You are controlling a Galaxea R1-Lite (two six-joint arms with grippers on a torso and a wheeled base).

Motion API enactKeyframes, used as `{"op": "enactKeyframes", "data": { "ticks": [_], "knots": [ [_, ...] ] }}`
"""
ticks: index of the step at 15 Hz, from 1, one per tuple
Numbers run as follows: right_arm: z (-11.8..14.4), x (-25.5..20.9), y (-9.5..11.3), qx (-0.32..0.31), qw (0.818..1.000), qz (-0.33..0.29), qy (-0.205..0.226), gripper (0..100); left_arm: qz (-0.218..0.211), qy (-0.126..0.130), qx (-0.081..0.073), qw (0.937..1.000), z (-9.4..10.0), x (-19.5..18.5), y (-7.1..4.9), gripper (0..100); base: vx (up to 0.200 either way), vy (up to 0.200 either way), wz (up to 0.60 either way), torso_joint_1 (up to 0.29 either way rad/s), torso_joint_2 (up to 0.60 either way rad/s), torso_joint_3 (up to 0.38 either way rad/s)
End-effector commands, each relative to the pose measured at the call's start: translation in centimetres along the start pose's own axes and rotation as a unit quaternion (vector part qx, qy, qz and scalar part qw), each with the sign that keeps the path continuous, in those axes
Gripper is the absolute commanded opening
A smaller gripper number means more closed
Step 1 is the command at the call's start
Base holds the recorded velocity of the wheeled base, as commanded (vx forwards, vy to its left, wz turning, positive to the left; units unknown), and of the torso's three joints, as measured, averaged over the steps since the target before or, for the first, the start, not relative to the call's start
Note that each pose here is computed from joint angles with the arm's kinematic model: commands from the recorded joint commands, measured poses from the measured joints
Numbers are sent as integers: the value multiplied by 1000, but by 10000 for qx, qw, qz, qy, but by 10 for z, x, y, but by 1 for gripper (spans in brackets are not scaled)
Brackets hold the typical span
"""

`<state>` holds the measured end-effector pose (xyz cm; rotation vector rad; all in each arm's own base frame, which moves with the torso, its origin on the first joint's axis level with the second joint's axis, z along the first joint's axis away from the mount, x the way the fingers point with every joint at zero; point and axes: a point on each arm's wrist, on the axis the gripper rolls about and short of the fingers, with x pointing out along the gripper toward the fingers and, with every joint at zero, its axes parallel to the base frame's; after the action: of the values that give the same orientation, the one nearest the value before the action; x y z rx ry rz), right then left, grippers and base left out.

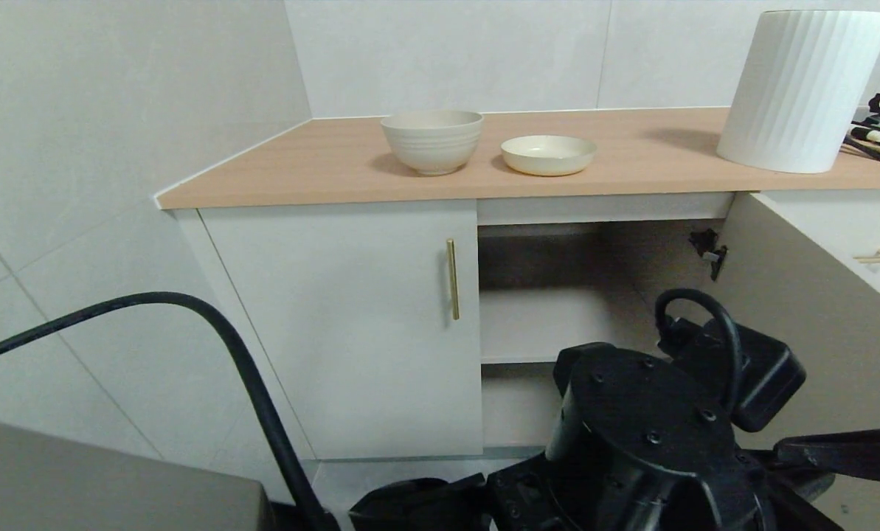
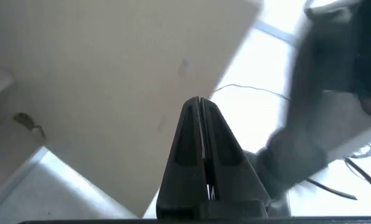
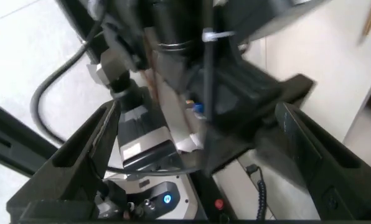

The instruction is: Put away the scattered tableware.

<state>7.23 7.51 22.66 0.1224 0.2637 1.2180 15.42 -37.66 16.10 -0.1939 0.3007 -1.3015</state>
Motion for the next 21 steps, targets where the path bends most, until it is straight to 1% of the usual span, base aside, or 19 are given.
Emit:
{"op": "enactKeyframes", "data": {
  "ticks": [1,2,3,4,5,6,7,8,9,10,12,13,14,15,16,17,18,19,21],
  "knots": [
    [2,-1,0,-18,10000,-53,-59,100,290,-56,-37,9996,6,-15,18,0,0,0,0,0,0,0],
    [3,-1,-1,-1,9999,-91,-61,100,403,-77,-52,9991,8,-20,26,0,0,0,0,0,0,0],
    [4,1,-5,47,9998,-195,-39,100,740,-172,-95,9971,15,-33,49,0,0,0,0,0,0,0],
    [4,4,-7,85,9997,-239,-1,100,1009,-252,-129,9945,21,-46,66,0,0,0,0,0,0,0],
    [4,4,-7,90,9996,-255,2,100,1047,-256,-135,9941,22,-48,69,0,0,0,0,0,0,0],
    [3,8,-11,145,9990,-411,58,100,1389,-298,-194,9897,26,-68,87,0,0,0,0,0,0,0],
    [4,12,-15,191,9980,-603,94,100,1568,-327,-226,9868,28,-84,94,0,0,0,0,0,0,0],
    [5,21,-23,261,9940,-1047,172,100,1867,-423,-251,9812,34,-118,99,0,0,0,0,0,0,0],
    [9,28,-28,279,9909,-1305,191,100,2028,-511,-247,9776,38,-141,98,0,0,0,0,0,0,0],
    [12,35,-35,296,9860,-1623,225,100,2249,-688,-239,9717,44,-168,98,0,0,0,0,0,0,0],
    [21,44,-41,269,9825,-1837,177,100,2610,-988,-208,9600,52,-209,96,0,0,0,0,0,0,0],
    [35,50,-45,220,9818,-1885,45,100,2952,-1147,-202,9483,57,-240,92,0,0,0,0,0,0,0],
    [42,55,-49,225,9810,-1929,36,100,3078,-1151,-232,9442,57,-253,88,0,0,0,0,0,0,0],
    [48,65,-55,243,9806,-1942,76,100,3257,-1010,-236,9398,52,-266,84,0,0,0,0,0,0,0],
    [51,75,-63,270,9790,-2018,129,100,3410,-900,-172,9356,50,-274,84,0,0,0,0,0,0,0],
    [53,80,-67,280,9773,-2096,147,100,3490,-869,-150,9330,51,-277,85,0,0,0,0,0,0,0],
    [56,86,-73,287,9744,-2223,141,100,3573,-885,-140,9297,53,-281,86,100,0,0,0,0,0,0],
    [53,92,-79,334,9708,-2368,203,100,3777,-972,-155,9207,60,-288,92,100,0,0,0,0,0,0],
    [52,93,-80,362,9692,-2424,227,100,3945,-1017,-204,9130,64,-294,98,100,0,0,0,0,0,0]
  ]
}}
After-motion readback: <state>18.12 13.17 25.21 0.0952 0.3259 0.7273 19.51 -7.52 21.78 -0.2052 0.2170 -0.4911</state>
